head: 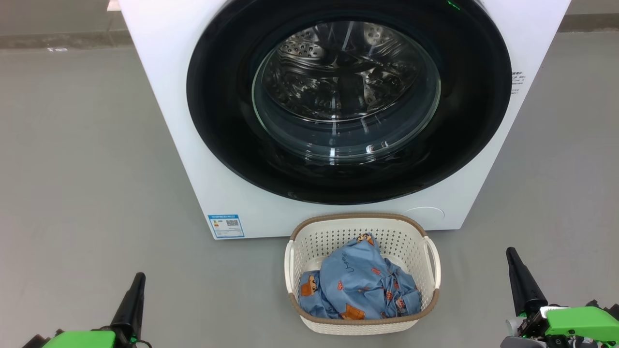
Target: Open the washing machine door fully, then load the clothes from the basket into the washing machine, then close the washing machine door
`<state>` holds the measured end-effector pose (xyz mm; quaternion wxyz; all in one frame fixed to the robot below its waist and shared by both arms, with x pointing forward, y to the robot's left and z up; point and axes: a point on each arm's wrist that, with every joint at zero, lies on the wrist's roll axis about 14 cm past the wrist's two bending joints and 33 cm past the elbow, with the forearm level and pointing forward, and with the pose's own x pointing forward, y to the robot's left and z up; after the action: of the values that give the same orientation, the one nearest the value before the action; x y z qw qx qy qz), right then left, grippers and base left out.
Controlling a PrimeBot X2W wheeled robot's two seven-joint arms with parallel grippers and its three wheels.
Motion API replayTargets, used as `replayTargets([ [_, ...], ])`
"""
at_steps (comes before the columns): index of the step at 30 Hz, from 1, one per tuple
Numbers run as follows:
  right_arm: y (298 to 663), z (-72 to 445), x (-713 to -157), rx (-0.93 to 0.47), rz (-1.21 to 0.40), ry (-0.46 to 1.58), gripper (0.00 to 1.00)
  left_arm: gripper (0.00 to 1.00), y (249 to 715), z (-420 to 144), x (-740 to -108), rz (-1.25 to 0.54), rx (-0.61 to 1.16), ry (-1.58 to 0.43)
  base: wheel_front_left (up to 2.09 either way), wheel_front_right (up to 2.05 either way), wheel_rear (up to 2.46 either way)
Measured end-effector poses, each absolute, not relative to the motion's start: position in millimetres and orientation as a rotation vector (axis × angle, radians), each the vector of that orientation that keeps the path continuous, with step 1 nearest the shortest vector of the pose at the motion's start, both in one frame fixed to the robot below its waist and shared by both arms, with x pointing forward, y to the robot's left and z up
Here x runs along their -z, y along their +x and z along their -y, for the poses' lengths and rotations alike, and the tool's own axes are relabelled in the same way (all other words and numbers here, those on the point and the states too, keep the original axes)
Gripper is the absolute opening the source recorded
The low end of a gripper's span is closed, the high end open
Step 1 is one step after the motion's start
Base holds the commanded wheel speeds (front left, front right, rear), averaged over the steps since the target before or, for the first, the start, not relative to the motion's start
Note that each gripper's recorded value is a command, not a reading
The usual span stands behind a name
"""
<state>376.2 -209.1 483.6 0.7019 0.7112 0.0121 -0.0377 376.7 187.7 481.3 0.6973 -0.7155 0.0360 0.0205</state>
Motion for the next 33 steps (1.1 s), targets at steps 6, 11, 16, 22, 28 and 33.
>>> replayTargets([
  [6,372,209,-474,0.109,-0.048,1.588,1.0,1.0,373,-186,-472,-0.105,-0.069,-1.603,0.0,0.0,0.0],
  [11,355,206,-442,0.19,-0.119,1.603,1.0,1.0,355,-177,-440,-0.183,-0.145,-1.628,0.0,0.0,0.0],
  [16,355,207,-444,0.194,-0.106,1.6,1.0,1.0,354,-178,-441,-0.174,-0.151,-1.626,0.0,0.0,0.0],
  [22,357,208,-450,0.189,-0.083,1.594,1.0,1.0,354,-177,-443,-0.165,-0.148,-1.623,0.0,0.0,0.0],
  [28,357,208,-452,0.185,-0.075,1.565,1.0,1.0,354,-178,-445,-0.149,-0.153,-1.61,0.0,0.0,0.0],
  [33,357,208,-455,0.181,-0.07,1.508,1.0,1.0,354,-180,-446,-0.143,-0.156,-1.567,0.0,0.0,0.0],
])
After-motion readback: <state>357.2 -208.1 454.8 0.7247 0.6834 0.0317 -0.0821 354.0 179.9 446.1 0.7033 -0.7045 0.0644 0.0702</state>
